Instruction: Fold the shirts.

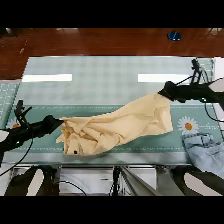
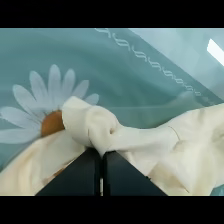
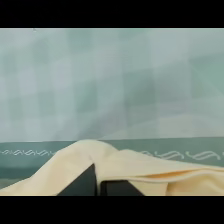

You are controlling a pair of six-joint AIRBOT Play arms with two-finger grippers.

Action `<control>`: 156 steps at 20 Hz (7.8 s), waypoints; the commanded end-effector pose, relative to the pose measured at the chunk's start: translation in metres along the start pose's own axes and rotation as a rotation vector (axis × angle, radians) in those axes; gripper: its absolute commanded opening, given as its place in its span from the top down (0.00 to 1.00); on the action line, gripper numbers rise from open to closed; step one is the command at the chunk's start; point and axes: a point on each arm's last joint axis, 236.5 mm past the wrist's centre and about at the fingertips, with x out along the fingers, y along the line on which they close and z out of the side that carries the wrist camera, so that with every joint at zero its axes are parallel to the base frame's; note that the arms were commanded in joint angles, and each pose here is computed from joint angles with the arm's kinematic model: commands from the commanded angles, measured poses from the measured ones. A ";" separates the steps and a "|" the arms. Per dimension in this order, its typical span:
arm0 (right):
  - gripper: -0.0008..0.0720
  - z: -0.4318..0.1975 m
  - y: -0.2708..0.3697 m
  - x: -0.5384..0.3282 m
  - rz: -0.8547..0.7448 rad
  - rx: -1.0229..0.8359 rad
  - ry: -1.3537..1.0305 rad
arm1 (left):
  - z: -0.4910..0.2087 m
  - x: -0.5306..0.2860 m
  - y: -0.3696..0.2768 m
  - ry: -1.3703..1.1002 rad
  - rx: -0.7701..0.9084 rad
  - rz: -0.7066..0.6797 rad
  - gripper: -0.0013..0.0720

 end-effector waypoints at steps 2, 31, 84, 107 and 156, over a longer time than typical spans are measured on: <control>0.96 0.000 -0.010 0.031 -0.025 -0.036 0.008 | 0.017 0.030 0.009 -0.005 -0.037 -0.047 0.90; 0.96 0.015 0.021 -0.018 -0.002 -0.191 -0.112 | -0.024 0.006 0.033 0.367 0.483 0.121 0.26; 0.96 -0.005 0.010 -0.105 -0.105 -0.228 -0.013 | -0.013 -0.081 -0.053 -0.120 0.283 -0.018 0.95; 0.96 0.090 -0.013 0.019 -0.129 -0.211 -0.260 | 0.116 0.047 -0.045 -0.120 0.456 0.108 0.22; 0.96 0.087 0.075 -0.148 -0.105 -0.465 -0.538 | 0.053 -0.205 -0.355 -0.204 0.910 -0.350 0.95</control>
